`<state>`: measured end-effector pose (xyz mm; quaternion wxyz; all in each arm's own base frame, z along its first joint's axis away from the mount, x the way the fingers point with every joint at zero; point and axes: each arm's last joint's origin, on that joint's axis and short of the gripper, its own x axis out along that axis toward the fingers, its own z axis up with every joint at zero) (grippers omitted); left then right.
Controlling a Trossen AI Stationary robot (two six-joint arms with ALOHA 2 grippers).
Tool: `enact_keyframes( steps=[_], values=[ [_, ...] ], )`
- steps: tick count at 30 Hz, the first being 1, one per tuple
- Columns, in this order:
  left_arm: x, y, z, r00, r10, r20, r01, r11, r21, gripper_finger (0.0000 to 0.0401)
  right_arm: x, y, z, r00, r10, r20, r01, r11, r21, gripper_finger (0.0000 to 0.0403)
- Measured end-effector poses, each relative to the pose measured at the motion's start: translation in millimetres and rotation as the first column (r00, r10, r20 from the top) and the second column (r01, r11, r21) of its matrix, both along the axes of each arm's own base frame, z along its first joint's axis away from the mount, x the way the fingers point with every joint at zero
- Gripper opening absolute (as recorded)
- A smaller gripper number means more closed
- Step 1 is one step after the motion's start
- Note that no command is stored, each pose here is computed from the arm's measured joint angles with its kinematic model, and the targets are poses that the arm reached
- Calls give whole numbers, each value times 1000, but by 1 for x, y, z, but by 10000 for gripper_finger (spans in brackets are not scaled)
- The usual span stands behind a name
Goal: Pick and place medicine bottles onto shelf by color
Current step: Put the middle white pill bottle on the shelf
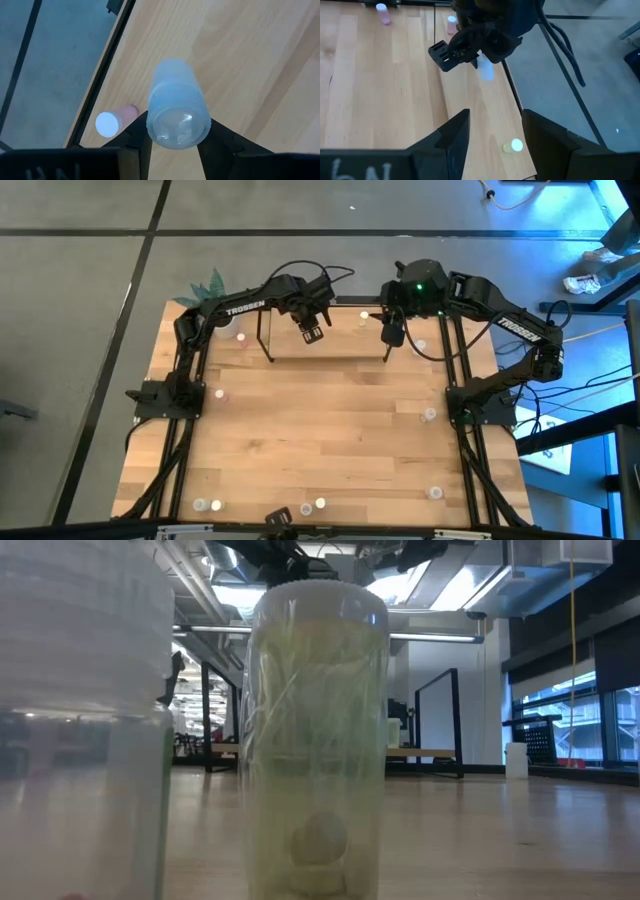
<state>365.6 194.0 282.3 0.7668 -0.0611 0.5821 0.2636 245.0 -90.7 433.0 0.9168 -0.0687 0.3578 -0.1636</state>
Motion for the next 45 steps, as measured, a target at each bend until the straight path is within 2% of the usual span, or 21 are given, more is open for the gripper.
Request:
enact_keyframes(
  steps=[19, 29, 35, 45],
  values=[
    [4, -1, 1, 999, -22, 34, 23, 1000, -8, 116, 0, 0, 0, 1000, 3, -1, -3, 1000, 0, 182],
    [11, -5, -16, 984, -162, -69, 162, 987, -8, 116, 0, 0, 0, 1000, 3, 0, -3, 1000, -1, 182],
    [11, -5, -27, 959, -243, -148, 240, 970, -40, 116, 0, 0, 0, 1000, 4, 1, -4, 1000, -1, 182],
    [16, -6, -40, 940, -272, -205, 268, 962, -47, 116, 0, 0, 1, 1000, 3, 5, -3, 1000, -3, 182]
  ],
)
